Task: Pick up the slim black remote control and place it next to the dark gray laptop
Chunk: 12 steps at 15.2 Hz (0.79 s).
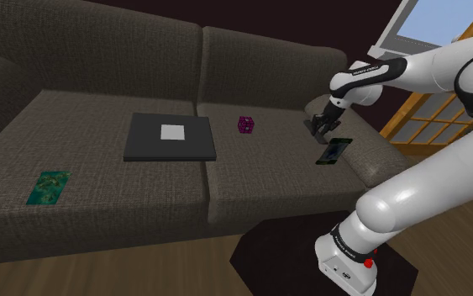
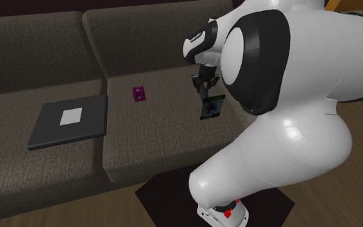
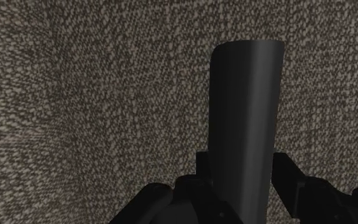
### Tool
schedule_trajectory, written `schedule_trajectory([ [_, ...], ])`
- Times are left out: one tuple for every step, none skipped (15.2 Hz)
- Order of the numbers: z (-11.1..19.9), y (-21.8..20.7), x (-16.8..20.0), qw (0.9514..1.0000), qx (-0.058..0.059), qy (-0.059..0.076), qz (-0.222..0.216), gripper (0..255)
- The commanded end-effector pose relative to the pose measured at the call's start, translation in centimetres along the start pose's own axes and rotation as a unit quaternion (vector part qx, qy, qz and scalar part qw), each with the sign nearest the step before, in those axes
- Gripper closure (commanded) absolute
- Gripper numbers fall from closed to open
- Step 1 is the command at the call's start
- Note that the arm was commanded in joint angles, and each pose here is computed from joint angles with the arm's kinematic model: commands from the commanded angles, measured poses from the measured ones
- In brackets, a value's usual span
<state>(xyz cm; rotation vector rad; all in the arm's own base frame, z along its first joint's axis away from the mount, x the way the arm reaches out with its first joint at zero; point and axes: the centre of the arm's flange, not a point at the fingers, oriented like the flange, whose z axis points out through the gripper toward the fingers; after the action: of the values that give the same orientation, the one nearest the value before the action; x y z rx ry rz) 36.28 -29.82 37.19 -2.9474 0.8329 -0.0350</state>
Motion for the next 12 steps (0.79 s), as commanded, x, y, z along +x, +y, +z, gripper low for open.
schedule_trajectory([
  [-1.1,-0.1,-0.1,1.0000,0.000,0.000,0.000,255],
  [-1.6,-0.1,-0.1,1.0000,0.000,0.000,0.000,255],
  [-2.2,-0.2,-0.1,1.0000,0.000,0.000,0.000,255],
  [-2.7,-0.2,-0.1,1.0000,0.000,0.000,0.000,255],
  [-3.2,-0.3,-0.1,1.0000,0.000,0.000,0.000,255],
  [-3.7,-0.3,-0.1,1.0000,0.000,0.000,0.000,255],
  [-4.3,-0.3,-0.1,1.0000,0.000,0.000,0.000,255],
  [-4.6,-0.4,-0.1,1.0000,0.000,0.000,0.000,255],
  [-4.5,-1.5,-0.7,1.0000,0.000,0.000,0.000,255],
  [-4.4,-2.7,-1.4,1.0000,0.000,0.000,0.000,255],
  [-4.3,-3.8,-2.0,1.0000,0.000,0.000,0.000,255],
  [-4.2,-5.0,-2.6,1.0000,0.000,0.000,0.000,255],
])
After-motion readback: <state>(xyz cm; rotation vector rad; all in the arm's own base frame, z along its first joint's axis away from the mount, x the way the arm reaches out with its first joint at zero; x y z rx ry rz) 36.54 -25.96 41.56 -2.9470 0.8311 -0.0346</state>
